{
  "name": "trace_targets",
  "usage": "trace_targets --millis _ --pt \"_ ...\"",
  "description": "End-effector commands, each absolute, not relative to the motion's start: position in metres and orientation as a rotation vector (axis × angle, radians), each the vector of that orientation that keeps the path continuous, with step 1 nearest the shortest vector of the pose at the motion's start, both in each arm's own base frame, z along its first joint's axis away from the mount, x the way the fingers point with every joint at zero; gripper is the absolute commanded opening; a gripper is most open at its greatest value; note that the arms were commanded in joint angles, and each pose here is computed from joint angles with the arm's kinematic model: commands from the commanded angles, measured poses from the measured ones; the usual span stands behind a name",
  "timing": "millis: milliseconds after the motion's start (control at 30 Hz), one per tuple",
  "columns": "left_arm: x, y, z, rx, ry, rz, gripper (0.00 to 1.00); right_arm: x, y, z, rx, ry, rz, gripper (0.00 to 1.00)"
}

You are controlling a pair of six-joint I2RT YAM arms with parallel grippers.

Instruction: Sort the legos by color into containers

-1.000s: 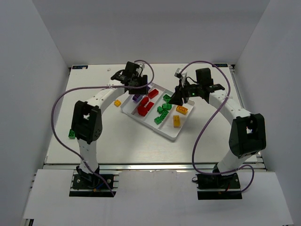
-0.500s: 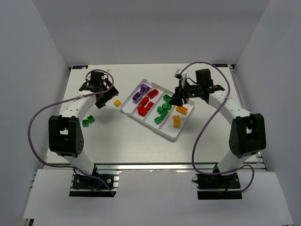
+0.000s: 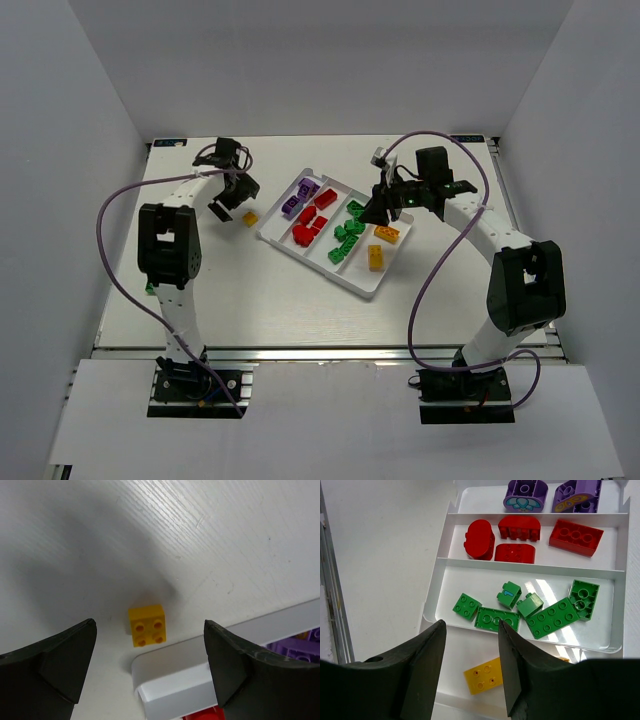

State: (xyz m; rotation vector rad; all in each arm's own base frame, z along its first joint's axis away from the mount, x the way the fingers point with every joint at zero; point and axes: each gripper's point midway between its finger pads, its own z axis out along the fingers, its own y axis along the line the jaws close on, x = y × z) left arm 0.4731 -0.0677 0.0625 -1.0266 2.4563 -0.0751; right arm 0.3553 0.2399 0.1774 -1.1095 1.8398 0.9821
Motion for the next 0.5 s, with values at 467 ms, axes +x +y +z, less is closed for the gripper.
trace_targets --millis 467 --pt "0.467 -0.076 0.038 -1.078 2.523 -0.077 0.81 0.356 0.241 0.193 -1.119 1.775 0.97 0.52"
